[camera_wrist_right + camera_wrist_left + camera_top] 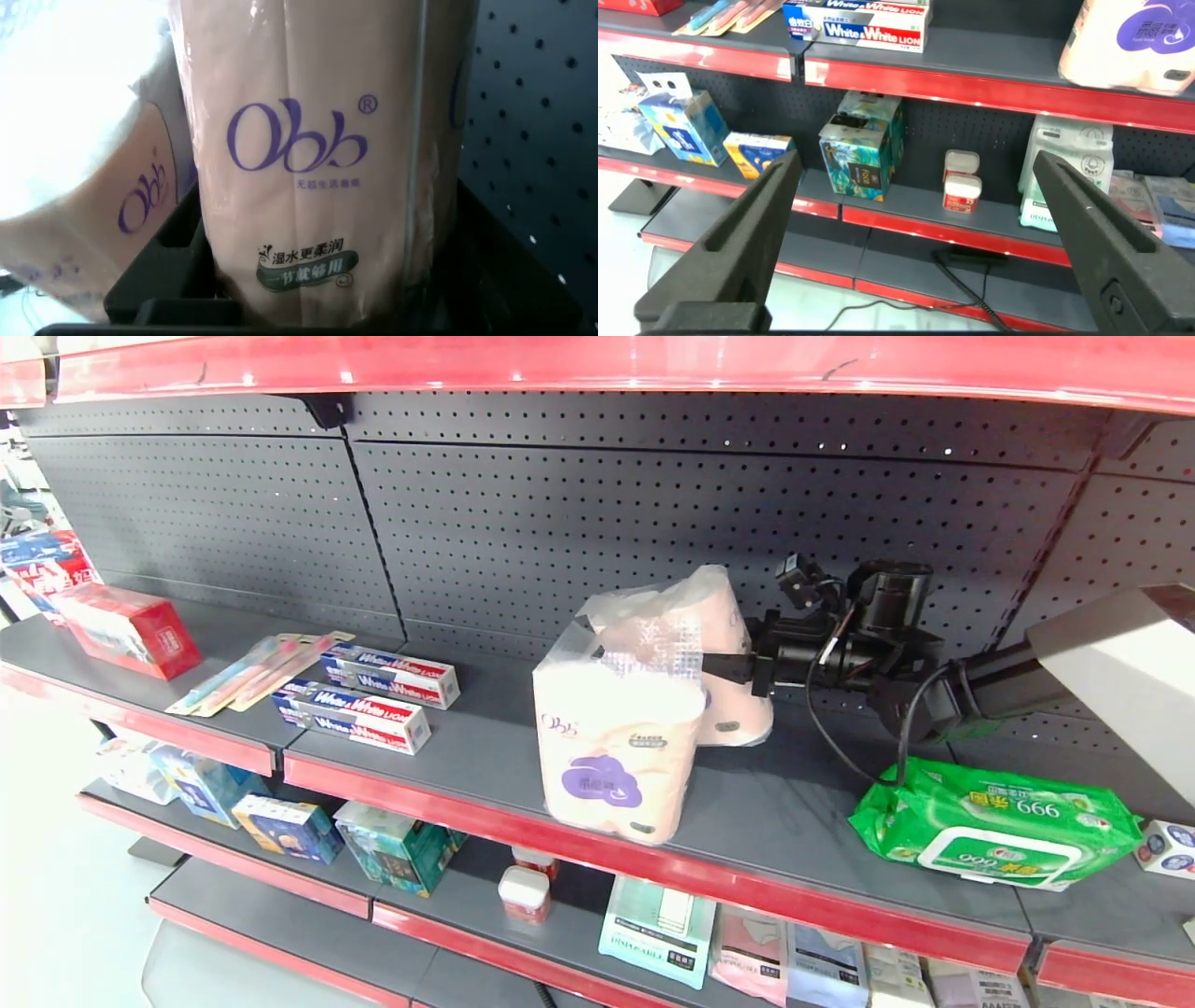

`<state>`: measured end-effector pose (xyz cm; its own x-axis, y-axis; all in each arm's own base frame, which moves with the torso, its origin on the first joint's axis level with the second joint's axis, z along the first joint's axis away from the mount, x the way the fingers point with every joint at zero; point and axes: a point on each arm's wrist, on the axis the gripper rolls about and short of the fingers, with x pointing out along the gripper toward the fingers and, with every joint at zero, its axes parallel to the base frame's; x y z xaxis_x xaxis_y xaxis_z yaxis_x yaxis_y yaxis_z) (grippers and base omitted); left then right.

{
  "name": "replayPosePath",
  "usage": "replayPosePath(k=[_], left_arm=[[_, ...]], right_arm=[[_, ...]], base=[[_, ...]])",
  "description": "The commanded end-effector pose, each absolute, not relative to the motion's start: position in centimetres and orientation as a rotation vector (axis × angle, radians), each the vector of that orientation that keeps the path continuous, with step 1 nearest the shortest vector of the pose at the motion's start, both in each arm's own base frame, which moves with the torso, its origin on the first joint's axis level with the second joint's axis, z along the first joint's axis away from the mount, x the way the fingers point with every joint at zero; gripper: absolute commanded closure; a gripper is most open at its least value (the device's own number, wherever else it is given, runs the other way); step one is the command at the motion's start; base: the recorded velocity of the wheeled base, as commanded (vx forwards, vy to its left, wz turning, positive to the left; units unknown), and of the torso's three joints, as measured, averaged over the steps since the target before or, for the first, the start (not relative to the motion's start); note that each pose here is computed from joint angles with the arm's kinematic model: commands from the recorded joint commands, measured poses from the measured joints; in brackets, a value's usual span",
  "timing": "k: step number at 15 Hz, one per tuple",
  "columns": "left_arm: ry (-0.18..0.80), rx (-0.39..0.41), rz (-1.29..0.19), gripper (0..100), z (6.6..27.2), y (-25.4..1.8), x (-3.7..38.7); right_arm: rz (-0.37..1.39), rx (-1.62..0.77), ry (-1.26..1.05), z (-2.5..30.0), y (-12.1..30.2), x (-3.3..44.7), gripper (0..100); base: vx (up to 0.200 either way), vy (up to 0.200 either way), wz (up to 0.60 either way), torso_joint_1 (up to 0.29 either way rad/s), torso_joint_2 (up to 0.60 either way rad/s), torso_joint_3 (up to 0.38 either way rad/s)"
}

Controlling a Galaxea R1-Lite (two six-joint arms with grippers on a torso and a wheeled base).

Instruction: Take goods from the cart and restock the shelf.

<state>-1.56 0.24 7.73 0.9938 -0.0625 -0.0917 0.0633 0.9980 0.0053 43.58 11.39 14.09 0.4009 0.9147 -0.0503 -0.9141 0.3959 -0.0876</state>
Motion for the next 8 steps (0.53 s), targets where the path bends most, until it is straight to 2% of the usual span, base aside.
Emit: replayPosePath(k=[1, 8], left_arm=[[0.095, 0.010, -0.063, 0, 7.7, 0.2, -1.6], [0.093, 0.009, -0.063, 0, 7.7, 0.2, -1.6]], right_arm=[[1.166, -0.100, 0.005, 13.5, 11.8, 43.9, 100], [1.198, -0.101, -0.003, 12.5, 13.9, 44.8, 100]], base=[[0.000, 0.000, 0.00, 0.000, 0.00, 0.000], [0.000, 0.000, 0.00, 0.000, 0.00, 0.000]])
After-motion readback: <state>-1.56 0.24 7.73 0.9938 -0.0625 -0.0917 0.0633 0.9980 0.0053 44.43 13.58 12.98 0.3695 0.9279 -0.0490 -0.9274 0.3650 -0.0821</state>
